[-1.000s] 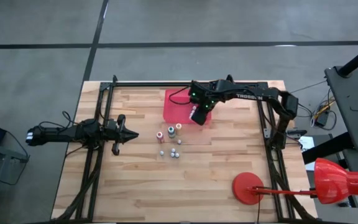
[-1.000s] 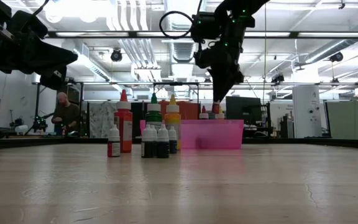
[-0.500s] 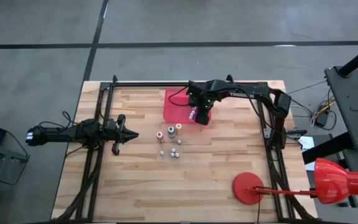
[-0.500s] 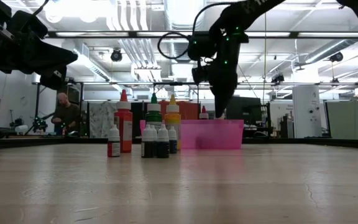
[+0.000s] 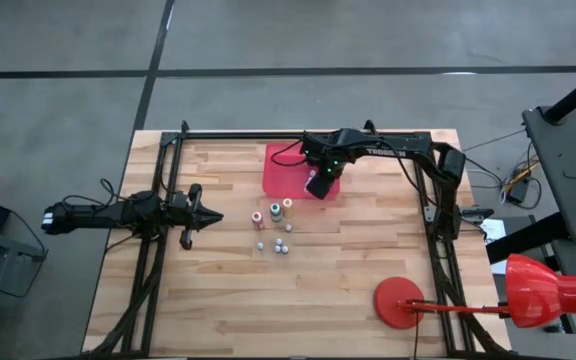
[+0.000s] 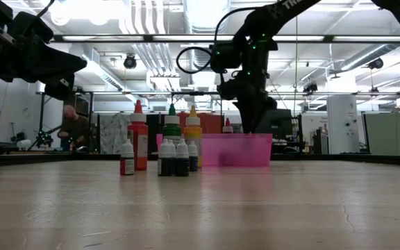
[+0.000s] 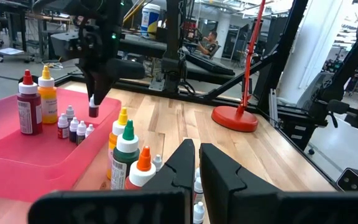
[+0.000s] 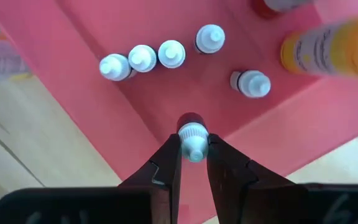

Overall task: Pick & Place food coloring
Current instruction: Put the small red food coloring bottle into the pink bin

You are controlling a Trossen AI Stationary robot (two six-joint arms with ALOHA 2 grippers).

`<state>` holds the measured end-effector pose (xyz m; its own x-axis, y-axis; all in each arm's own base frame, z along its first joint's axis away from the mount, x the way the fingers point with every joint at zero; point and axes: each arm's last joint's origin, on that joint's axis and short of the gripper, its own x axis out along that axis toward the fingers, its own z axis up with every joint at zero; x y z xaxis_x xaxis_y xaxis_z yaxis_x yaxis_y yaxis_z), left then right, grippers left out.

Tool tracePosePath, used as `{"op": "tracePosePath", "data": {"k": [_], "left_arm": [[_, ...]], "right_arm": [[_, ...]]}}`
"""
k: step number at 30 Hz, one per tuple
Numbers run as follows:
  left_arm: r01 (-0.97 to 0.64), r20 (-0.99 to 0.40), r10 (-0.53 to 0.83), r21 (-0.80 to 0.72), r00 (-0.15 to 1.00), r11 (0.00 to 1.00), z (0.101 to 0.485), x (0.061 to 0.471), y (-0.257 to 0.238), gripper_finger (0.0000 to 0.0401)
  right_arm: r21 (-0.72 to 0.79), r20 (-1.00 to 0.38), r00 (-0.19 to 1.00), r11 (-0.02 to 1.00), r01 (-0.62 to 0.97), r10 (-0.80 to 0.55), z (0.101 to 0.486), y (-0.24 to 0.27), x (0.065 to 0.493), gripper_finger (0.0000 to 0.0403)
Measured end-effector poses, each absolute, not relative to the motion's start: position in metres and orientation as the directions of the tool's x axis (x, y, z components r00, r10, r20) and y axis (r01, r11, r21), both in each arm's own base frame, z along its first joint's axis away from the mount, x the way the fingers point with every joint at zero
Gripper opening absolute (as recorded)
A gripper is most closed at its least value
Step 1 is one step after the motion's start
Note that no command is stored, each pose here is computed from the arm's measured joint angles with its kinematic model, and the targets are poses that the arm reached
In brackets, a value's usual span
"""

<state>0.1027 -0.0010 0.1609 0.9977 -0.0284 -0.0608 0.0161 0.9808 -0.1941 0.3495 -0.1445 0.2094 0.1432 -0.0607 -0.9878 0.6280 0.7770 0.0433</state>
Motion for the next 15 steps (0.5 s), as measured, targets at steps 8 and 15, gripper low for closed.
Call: {"op": "tracePosePath", "data": {"k": [8, 15], "left_arm": [[0.016, -0.061, -0.028, -0.194, 0.998, 0.981, 0.161, 0.103, -0.001, 0.0], [0.016, -0.061, -0.028, -0.194, 0.998, 0.981, 0.161, 0.103, -0.001, 0.0]], "right_arm": [[0.068, -0.987, 0.151, 0.684, 0.726, -0.063, 0.209, -0.144, 0.35, 0.0054], [0.117, -0.981, 0.189, 0.63, 0.768, -0.049, 0.196, -0.144, 0.351, 0.0054]]}}
